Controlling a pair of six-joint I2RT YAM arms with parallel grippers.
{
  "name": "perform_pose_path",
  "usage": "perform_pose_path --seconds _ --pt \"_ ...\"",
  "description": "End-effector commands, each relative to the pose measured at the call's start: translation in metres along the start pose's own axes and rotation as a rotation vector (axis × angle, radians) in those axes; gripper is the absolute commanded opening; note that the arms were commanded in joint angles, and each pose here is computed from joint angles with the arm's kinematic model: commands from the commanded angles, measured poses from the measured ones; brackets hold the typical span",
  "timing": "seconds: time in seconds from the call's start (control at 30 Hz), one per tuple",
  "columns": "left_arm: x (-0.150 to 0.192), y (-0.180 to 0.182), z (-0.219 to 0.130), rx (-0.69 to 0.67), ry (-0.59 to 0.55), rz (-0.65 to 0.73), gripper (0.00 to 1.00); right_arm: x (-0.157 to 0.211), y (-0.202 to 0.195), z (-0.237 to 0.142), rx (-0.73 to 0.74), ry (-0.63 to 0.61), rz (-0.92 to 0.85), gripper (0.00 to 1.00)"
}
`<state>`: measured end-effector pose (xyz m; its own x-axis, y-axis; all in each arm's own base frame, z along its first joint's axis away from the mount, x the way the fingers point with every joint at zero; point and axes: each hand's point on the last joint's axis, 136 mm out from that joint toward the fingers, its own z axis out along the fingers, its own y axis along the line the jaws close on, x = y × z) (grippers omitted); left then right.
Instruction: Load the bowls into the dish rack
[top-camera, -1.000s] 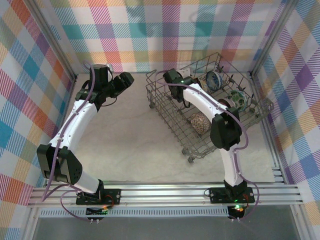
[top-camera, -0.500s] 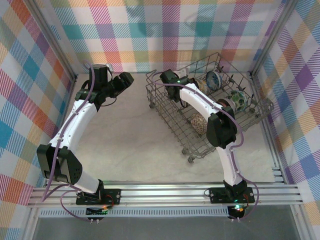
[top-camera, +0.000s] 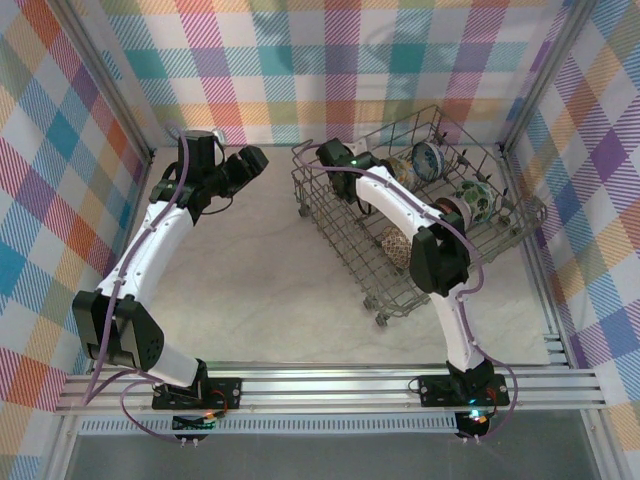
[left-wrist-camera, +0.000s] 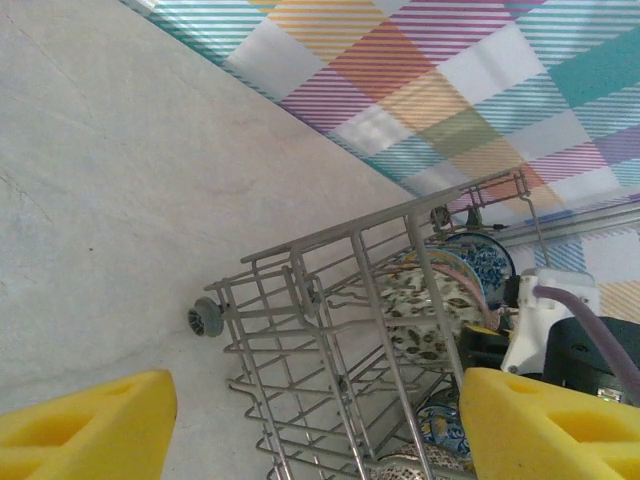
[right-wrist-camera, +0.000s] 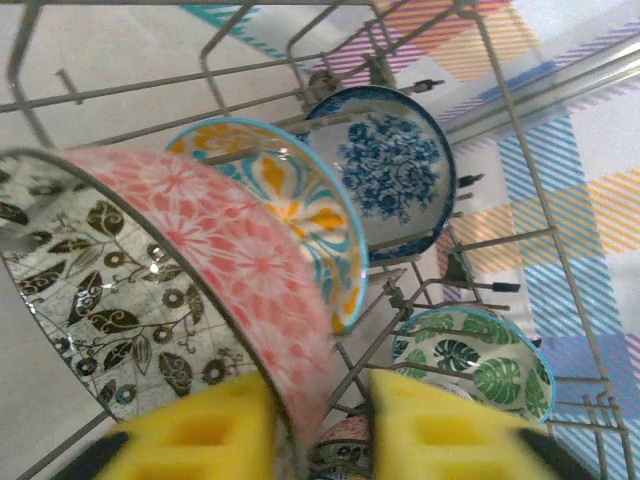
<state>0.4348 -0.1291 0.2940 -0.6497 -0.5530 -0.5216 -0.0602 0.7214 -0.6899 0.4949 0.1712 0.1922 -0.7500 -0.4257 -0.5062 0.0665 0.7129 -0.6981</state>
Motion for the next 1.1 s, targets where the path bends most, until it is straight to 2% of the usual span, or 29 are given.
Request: perform_pose_path --seconds 0.0,0.03,0.07,0.2,0.23,0.47,0.57,0.73,0.87,1.07 --pt "-0.001 -0.005 -0.015 0.024 -0.009 -0.005 0.75 -0.003 0.009 -0.007 -0.046 -0.003 0.006 0.41" --pt "-0.001 -0.006 -0.017 0.024 -0.011 -0.002 0.75 -0.003 0.011 -0.007 -0.061 -0.002 0.008 0.42" --pt "-0.001 -0.006 -0.019 0.023 -0.012 -0.002 0.75 -0.003 0.011 -0.008 -0.064 -0.002 0.011 0.48" --pt "0.0 -0.012 -0.024 0.028 -0.013 0.004 0.75 -0.009 0.0 -0.016 -0.082 -0.024 0.052 0.5" --pt "0.003 -0.013 -0.024 0.028 -0.007 0.006 0.75 -0.012 -0.002 -0.019 -0.096 -0.04 0.058 0.57" --pt "0.046 -0.039 -0.007 0.034 0.089 0.078 0.75 -0.032 -0.045 -0.045 -0.204 -0.137 0.153 0.76" --pt "0.063 -0.055 -0.001 0.038 0.126 0.124 0.75 -0.034 -0.068 -0.05 -0.212 -0.161 0.188 0.82" --pt "0.094 -0.069 0.011 -0.067 0.141 0.252 0.77 -0.013 -0.106 -0.036 -0.173 -0.12 0.245 0.85" --pt "0.128 -0.075 0.034 -0.113 0.221 0.316 0.77 0.014 -0.129 -0.023 -0.157 -0.068 0.292 0.85" --pt "0.147 -0.066 0.058 -0.199 0.289 0.387 0.72 0.046 -0.155 -0.014 -0.162 -0.028 0.345 0.86"
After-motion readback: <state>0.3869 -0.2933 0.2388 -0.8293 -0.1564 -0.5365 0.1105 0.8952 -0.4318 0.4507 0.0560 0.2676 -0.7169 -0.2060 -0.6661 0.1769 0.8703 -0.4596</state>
